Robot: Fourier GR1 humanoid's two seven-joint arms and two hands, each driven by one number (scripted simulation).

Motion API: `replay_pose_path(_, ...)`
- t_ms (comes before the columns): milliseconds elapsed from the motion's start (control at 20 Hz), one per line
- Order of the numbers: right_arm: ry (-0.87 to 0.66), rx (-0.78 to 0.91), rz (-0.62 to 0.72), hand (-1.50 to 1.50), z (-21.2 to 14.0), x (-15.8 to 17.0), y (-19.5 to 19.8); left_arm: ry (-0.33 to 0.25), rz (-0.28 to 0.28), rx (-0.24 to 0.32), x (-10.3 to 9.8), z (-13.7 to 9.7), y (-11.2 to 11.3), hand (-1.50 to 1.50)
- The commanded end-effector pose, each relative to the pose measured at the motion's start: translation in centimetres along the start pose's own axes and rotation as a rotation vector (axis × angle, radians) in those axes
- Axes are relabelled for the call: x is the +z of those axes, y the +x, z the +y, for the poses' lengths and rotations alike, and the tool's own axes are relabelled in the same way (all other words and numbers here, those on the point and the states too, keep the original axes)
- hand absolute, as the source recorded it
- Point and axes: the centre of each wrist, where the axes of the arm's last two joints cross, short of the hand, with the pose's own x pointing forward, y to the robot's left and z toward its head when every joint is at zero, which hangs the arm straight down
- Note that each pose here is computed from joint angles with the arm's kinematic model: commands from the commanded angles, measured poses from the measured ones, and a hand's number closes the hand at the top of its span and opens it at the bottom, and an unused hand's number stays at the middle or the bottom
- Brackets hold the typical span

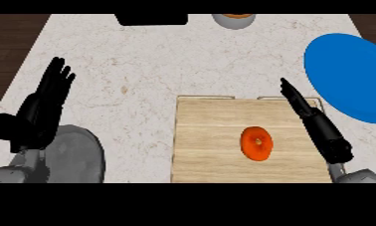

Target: Pick the squash from the tray and place it in the plate

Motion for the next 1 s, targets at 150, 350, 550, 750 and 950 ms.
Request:
replay_pose_path(150, 0.203, -0.355, 0.495, -1.50, 2.0, 0.4, -4.8, -0.225, -0.206, -0.153, -1.3, -2.2, 3.4, 0.00)
replay_pose_path(350, 0.428, 0.122, 0.666, -1.50, -3.2, -0.7, -3.3, -0.418, -0.275, -0.198, -1.4, -4.4, 5.1, 0.00)
replay_pose_path(550, 0.562, 0.335, 0.623, -1.50, -4.1, -6.0, 1.3, -0.483, -0.269, -0.209, -0.6, -5.4, 3.8, 0.00)
replay_pose_path(750, 0.647, 0.457, 0.603, -1.50, -1.5, -12.3, 6.5, -0.449, -0.269, -0.232, -1.9, -4.7, 3.9, 0.00)
replay_pose_path(950, 0.707, 0.532, 0.652, -1.50, 2.6, -15.4, 6.7, -0.403, -0.247, -0.230, -2.2, -3.2, 3.0, 0.00)
